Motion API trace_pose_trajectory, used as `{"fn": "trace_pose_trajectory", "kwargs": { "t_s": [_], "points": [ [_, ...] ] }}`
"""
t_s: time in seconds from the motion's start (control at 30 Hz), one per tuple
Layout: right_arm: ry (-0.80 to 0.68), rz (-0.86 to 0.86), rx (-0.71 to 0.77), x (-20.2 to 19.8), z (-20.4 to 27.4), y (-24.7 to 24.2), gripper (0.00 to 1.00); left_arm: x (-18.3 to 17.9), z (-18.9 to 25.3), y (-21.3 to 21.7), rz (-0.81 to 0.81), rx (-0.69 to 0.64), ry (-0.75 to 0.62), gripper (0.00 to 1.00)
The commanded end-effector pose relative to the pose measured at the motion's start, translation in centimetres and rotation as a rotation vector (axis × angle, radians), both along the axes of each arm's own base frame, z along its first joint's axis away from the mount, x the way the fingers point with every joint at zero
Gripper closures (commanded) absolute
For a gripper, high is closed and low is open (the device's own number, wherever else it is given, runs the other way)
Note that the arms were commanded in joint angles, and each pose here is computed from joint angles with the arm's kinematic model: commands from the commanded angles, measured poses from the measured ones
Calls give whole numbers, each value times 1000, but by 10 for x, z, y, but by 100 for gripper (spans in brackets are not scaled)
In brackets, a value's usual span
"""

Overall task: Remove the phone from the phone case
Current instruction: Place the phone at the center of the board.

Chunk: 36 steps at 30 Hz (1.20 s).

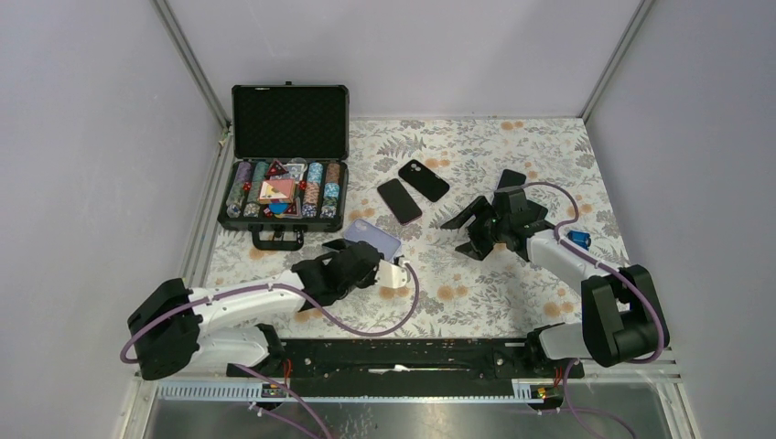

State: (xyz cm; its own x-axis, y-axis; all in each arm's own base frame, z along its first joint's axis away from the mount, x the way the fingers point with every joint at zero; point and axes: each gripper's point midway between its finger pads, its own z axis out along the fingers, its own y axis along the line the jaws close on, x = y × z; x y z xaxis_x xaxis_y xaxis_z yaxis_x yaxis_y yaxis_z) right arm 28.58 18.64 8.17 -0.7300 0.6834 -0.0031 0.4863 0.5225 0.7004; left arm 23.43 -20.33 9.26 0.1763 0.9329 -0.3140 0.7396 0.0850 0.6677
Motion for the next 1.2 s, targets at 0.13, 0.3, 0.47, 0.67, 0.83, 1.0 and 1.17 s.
{"fn": "trace_pose_trajectory", "kwargs": {
  "t_s": [0.13, 0.3, 0.47, 0.67, 0.83, 1.0, 1.17],
  "points": [
    [-49, -18, 69, 10, 23, 0, 22, -23, -24, -14, -42, 36, 116, 94],
    [-66, -43, 134, 13, 31, 1, 22, -33, -41, -13, -82, 66, 153, 86],
    [-78, -57, 167, 14, 36, -1, 24, -42, -56, -16, -102, 107, 207, 85],
    [-95, -69, 197, 15, 40, 0, 25, -47, -73, -20, -90, 131, 254, 80],
    [-87, -68, 202, 12, 39, -1, 25, -49, -82, -30, -95, 127, 261, 74],
    [-86, -73, 201, 10, 37, -3, 25, -53, -84, -30, -100, 115, 273, 60],
    [-84, -75, 194, 10, 34, -5, 25, -61, -77, -29, -108, 32, 279, 43]
  ]
}}
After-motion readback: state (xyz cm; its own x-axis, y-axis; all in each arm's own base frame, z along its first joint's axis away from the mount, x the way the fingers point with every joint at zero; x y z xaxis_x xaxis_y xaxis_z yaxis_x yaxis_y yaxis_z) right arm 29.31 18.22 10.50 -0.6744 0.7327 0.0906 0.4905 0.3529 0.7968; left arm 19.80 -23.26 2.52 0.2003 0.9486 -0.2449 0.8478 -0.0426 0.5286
